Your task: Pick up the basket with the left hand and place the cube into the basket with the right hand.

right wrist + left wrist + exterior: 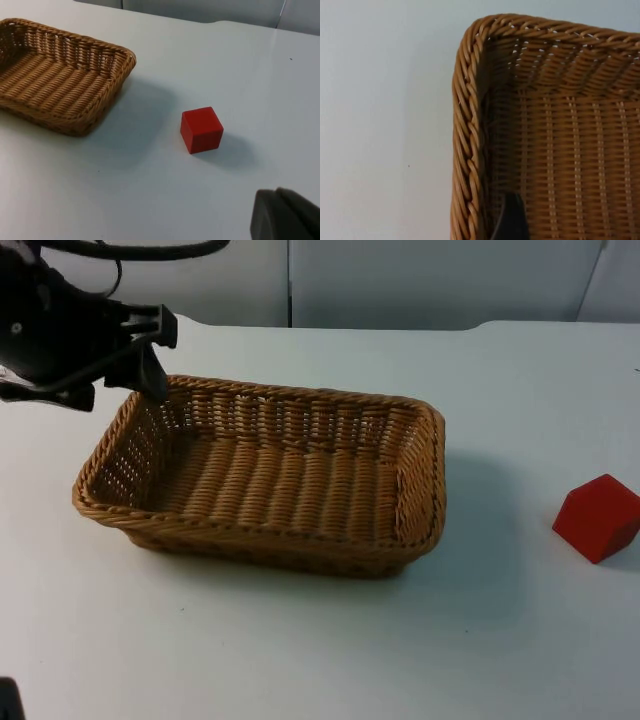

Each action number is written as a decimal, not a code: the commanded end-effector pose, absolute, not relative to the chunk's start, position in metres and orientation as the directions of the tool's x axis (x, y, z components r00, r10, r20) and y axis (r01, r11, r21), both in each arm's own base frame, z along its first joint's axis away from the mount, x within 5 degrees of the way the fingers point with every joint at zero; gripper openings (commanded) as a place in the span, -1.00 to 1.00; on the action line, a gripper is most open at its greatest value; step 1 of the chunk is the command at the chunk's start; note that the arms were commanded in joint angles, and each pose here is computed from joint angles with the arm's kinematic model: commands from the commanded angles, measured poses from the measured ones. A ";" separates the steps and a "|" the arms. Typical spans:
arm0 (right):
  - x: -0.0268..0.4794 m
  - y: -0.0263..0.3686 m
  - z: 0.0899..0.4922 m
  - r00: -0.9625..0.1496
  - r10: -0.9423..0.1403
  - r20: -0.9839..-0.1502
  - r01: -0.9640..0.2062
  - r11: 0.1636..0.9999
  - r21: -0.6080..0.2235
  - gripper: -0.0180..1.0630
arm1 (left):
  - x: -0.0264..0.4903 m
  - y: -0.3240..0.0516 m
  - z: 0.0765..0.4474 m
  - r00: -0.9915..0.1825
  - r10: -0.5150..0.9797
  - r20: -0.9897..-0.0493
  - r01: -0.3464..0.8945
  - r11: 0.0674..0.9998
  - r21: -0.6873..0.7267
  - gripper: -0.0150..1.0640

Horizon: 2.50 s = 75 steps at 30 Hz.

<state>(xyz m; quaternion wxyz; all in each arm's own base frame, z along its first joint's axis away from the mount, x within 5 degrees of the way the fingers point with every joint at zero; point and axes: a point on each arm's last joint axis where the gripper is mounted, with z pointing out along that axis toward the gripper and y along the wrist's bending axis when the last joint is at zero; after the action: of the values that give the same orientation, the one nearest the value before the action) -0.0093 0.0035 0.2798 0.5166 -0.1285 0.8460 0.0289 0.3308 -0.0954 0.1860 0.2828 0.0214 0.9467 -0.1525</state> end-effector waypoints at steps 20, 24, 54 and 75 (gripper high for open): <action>-0.008 0.004 0.279 -0.432 -0.190 -0.882 -0.238 0.967 -0.091 -0.97 | 0.355 -0.150 0.199 -0.818 -0.185 -0.545 0.100 0.887 -0.451 0.19; -0.008 0.004 0.279 -0.432 -0.190 -0.882 -0.238 0.967 -0.091 -0.97 | 0.364 -0.156 0.199 -0.765 -0.050 -0.642 0.225 0.913 -0.339 0.19; -0.008 0.004 0.279 -0.432 -0.190 -0.882 -0.238 0.967 -0.091 -0.97 | 0.394 -0.152 0.174 -0.732 0.333 -0.595 0.380 0.924 0.050 -0.02; -0.008 0.004 0.279 -0.432 -0.190 -0.882 -0.238 0.967 -0.091 -0.97 | 0.390 -0.122 0.167 -0.863 0.219 -0.455 0.167 0.974 0.152 -0.02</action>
<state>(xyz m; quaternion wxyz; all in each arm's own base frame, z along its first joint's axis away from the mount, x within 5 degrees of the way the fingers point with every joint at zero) -0.0092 0.0035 0.2798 0.5167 -0.1269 0.8463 0.0279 0.3888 -0.1233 0.1664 0.2437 0.1074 0.9625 0.0507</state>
